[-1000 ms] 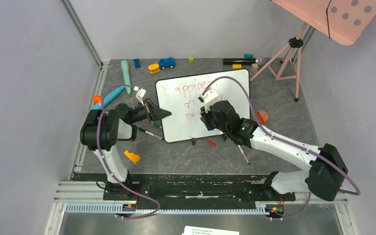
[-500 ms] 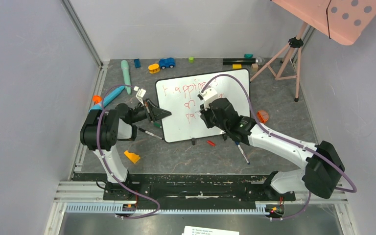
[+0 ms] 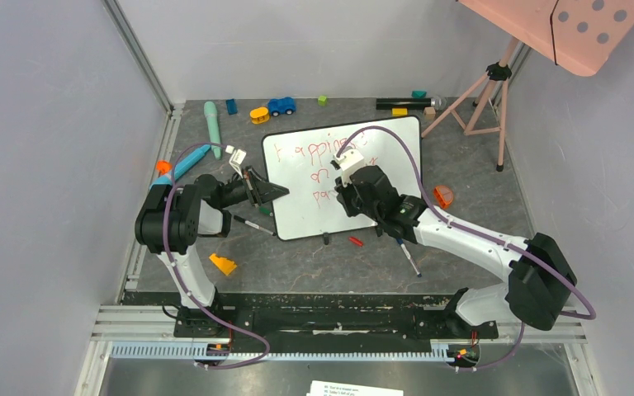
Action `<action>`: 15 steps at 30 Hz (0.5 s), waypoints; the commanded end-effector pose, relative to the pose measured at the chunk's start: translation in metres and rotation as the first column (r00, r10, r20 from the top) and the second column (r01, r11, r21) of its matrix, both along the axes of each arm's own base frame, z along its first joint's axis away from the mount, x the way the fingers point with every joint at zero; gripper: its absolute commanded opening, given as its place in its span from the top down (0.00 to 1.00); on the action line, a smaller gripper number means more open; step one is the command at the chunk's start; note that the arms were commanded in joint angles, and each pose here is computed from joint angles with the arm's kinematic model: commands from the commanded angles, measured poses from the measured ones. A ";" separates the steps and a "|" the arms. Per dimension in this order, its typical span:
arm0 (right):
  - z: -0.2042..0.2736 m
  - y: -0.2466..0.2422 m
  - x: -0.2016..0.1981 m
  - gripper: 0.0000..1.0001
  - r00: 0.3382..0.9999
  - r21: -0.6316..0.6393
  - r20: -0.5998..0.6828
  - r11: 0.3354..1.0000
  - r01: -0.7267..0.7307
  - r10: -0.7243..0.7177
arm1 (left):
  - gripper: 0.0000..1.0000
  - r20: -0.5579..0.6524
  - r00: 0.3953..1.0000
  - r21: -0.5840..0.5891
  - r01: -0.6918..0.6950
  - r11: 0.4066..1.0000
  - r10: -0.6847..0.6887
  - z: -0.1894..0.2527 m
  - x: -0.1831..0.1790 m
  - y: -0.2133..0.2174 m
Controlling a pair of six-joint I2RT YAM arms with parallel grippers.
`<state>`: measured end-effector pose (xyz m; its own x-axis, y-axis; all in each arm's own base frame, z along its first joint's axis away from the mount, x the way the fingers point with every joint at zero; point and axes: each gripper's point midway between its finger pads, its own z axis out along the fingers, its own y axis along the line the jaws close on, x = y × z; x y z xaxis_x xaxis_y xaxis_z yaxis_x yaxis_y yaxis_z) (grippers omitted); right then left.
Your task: Write a sentence on the whiteboard
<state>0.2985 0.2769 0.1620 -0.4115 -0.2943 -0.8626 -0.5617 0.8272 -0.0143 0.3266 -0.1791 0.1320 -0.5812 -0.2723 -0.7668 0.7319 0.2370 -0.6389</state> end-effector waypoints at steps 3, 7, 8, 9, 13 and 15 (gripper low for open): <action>0.016 -0.002 0.015 1.00 0.997 0.020 0.049 0.998 0.062 -0.063 | 0.98 0.155 0.987 0.026 -0.032 0.999 0.028 0.010 0.008 0.006; 0.017 -0.011 0.016 1.00 0.995 0.006 0.048 0.996 0.088 -0.088 | 0.98 0.154 0.988 0.026 -0.033 0.999 0.028 0.010 0.008 0.006; 0.016 -0.014 0.016 1.00 0.994 0.002 0.048 0.996 0.093 -0.093 | 0.98 0.155 0.988 0.027 -0.032 0.999 0.028 0.010 0.008 0.006; 0.016 -0.015 0.016 1.00 0.994 0.003 0.047 0.995 0.095 -0.095 | 0.98 0.154 0.988 0.027 -0.032 0.999 0.028 0.010 0.008 0.006; 0.018 -0.018 0.015 1.00 0.994 0.009 0.048 0.995 0.099 -0.099 | 0.98 0.153 0.988 0.026 -0.033 0.999 0.028 0.010 0.008 0.006; 0.020 -0.018 0.015 1.00 0.994 0.012 0.050 0.995 0.097 -0.098 | 0.98 0.155 0.987 0.027 -0.032 0.999 0.028 0.010 0.008 0.006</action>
